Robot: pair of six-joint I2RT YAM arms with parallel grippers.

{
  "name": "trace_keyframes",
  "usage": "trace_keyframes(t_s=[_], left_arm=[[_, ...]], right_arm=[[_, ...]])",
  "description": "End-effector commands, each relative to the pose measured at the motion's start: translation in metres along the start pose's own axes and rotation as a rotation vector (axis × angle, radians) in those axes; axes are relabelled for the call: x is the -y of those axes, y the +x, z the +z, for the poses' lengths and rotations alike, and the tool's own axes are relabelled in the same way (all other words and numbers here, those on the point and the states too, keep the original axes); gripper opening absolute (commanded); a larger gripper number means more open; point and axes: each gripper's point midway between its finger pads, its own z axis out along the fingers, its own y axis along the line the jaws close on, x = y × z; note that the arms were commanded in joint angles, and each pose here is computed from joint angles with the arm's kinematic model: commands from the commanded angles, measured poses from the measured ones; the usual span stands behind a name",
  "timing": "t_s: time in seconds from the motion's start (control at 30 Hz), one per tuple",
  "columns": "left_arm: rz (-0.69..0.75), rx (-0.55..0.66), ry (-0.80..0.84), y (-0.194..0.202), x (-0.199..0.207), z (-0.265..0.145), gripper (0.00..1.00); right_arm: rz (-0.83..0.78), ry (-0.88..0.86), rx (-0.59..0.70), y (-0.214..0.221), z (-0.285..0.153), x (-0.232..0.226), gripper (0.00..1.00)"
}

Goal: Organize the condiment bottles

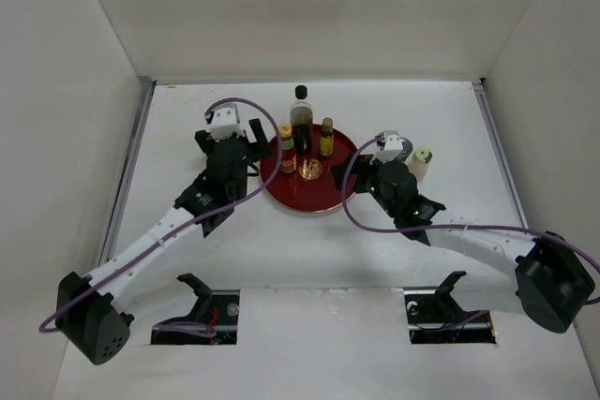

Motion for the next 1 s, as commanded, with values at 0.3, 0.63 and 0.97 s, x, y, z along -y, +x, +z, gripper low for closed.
trace_keyframes(t_s=[0.3,0.63,0.97], left_arm=[[0.024,-0.182,-0.232,0.068,-0.079,0.015,0.9],[0.056,-0.188,-0.353,0.086,-0.099,0.044,0.9],[0.037,-0.173,-0.368,0.086,-0.103,0.072,0.86]], right_arm=[[0.026,-0.04,0.039,-0.01,0.005,-0.01,0.98],[0.026,-0.042,0.034,-0.009,0.006,-0.009,0.98],[0.023,-0.057,0.023,-0.007,0.007,-0.013,0.98]])
